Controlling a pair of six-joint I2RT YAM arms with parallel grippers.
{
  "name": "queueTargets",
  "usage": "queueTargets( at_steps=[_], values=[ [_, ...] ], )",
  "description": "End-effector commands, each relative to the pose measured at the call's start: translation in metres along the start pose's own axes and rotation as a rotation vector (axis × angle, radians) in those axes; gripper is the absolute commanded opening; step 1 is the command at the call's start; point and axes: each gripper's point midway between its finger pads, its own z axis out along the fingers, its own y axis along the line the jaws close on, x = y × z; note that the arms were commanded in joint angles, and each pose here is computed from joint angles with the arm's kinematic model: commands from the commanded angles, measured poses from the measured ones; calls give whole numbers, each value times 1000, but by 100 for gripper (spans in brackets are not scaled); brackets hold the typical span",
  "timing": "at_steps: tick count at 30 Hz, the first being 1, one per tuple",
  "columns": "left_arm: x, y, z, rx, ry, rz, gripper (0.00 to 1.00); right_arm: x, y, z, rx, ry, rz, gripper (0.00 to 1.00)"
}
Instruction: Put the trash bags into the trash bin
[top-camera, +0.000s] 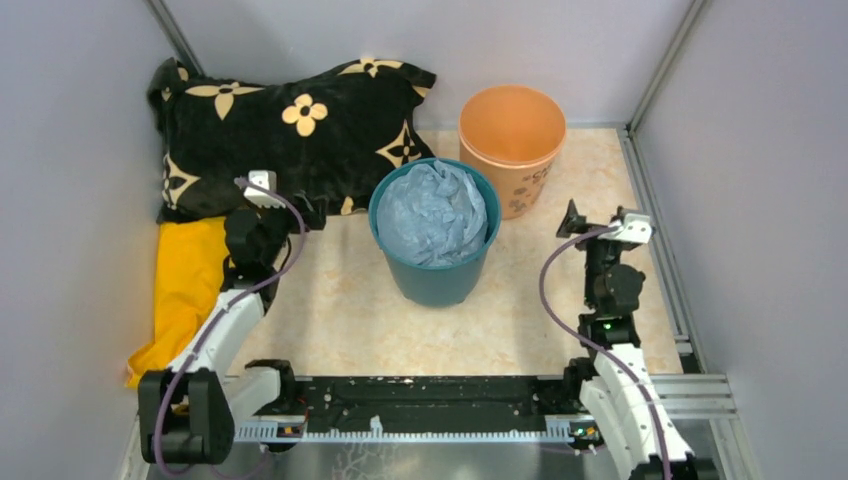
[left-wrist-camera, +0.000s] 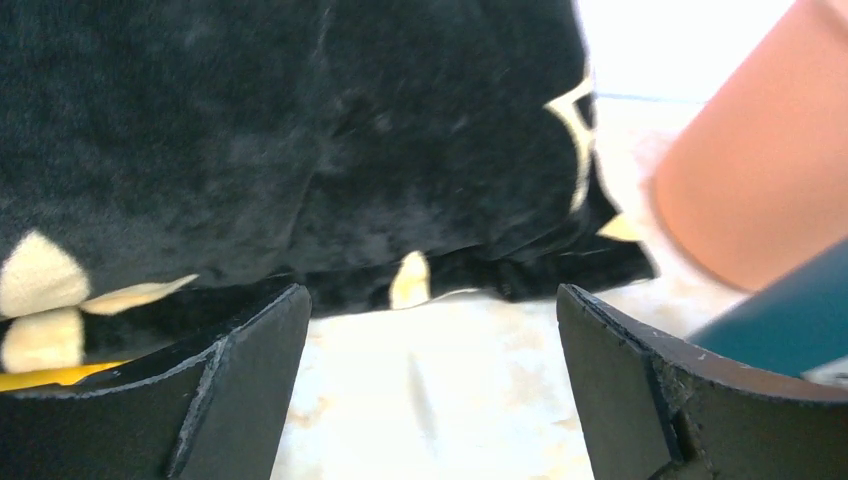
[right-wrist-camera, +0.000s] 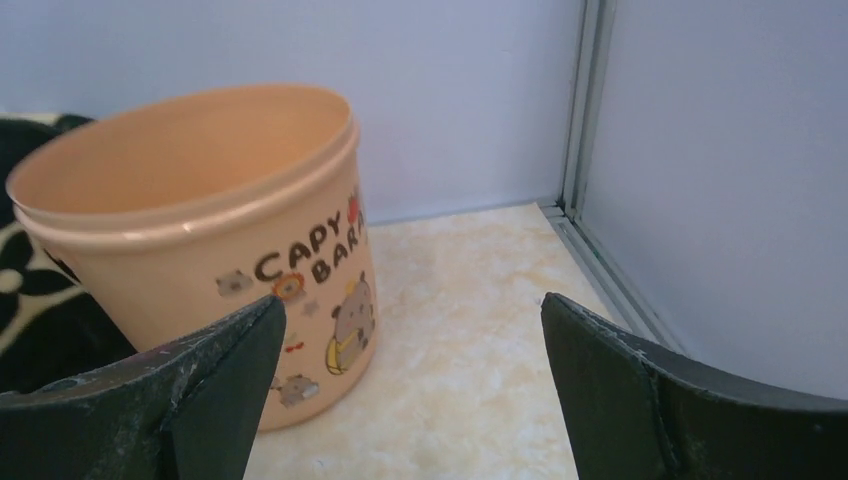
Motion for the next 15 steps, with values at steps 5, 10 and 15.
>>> queueTargets(
  at_steps=[5,10,15],
  values=[
    [-104,-62,-42,194,-62,-159,99,-75,12,-19,13,103,304,99],
    [-158,-63,-70,123,-81,-143,99,-97,31,-26,-45,250,387,99],
    [-164,-13,-105,-252,-136,-434,99,-125,75,-37,-284,238,514,99]
  ],
)
